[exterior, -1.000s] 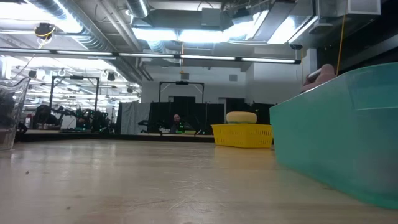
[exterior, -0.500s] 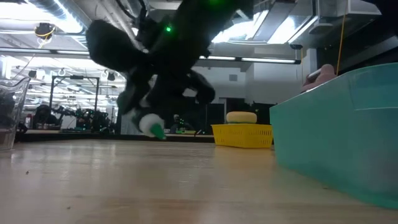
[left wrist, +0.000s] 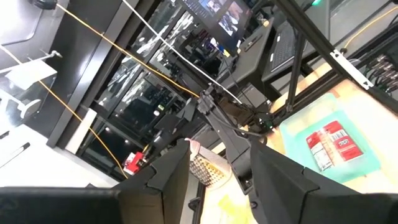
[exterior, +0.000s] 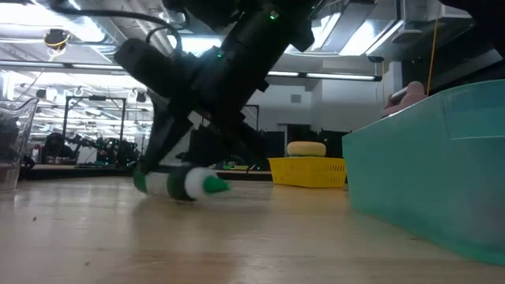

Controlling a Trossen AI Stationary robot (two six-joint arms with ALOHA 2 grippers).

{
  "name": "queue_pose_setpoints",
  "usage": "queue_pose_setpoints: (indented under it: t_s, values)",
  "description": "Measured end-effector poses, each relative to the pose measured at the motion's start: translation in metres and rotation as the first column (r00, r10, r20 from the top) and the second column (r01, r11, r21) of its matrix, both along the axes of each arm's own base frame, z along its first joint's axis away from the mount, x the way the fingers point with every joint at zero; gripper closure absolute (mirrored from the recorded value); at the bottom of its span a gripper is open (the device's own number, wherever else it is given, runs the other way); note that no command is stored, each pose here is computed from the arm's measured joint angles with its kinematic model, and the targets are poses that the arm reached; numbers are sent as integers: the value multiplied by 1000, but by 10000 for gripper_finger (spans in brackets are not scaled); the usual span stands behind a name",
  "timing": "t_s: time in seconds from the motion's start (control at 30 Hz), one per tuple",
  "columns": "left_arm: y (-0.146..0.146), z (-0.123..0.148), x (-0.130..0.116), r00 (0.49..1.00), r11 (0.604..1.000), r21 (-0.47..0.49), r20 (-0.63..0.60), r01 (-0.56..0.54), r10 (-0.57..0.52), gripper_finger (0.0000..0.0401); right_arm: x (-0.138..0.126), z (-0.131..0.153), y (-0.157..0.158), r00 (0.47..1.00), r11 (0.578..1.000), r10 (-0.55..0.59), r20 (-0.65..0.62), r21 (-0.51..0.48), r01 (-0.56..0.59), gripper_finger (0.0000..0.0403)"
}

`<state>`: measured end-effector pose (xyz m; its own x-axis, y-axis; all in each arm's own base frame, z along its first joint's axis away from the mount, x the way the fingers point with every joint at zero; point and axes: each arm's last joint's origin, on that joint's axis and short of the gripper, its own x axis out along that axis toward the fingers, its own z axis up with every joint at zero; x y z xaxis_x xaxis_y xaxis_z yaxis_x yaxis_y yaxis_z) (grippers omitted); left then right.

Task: Pick & Place Food Item
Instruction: Put the green food coloring bottle into the transparent bin

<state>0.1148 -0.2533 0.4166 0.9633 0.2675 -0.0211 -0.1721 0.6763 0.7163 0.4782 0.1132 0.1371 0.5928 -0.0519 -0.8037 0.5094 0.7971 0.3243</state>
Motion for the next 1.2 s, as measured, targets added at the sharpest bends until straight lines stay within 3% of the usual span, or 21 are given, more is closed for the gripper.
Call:
queue_pose_setpoints:
  t_s: [0.27, 0.37, 0.43, 0.5, 0.6, 0.67, 0.77, 0.87, 1.03, 1.1, 1.2]
  values:
    - [0, 0, 0, 1000, 1000, 1, 0, 0, 0, 237, 8, 19, -1, 997, 998, 57, 50, -11, -56, 127]
    - [0, 0, 0, 1000, 1000, 1, 0, 0, 0, 237, 16, 35, -5, 988, 990, 126, 87, -68, -120, 109]
    - [0, 0, 0, 1000, 1000, 3, -1, 0, 0, 237, 21, 51, -6, 968, 963, 234, 93, -158, -218, 105]
    - [0, 0, 0, 1000, 1000, 4, -1, 0, 0, 237, 23, 71, -4, 928, 895, 369, 53, -288, -339, 105]
    - [0, 0, 0, 1000, 1000, 4, -1, 0, 0, 237, 19, 103, 3, 837, 718, 541, -87, -470, -513, 110]
    - [0, 0, 0, 1000, 1000, -1, 2, -5, 5, 237, 14, 119, 5, 784, 586, 584, -210, -560, -586, 115]
    - [0, 0, 0, 1000, 999, -31, 12, -7, 8, 237, 4, 126, 2, 654, 318, 586, -478, -606, -729, 122]
    - [0, 0, 0, 1000, 998, -56, 19, -8, 9, 237, -3, 115, -1, 464, 71, 559, -687, -518, -852, 130]
    - [0, 0, 0, 999, 994, -112, 34, -7, 11, 237, -8, 78, -3, 158, -273, 423, -892, -292, -917, 146]
    - [0, 0, 0, 999, 991, -132, 39, -6, 11, 237, -9, 61, -5, 69, -382, 344, -937, -206, -901, 153]
    - [0, 0, 0, 999, 987, -162, 46, -3, 10, 237, -10, 40, -4, -40, -503, 288, -957, -115, -857, 161]
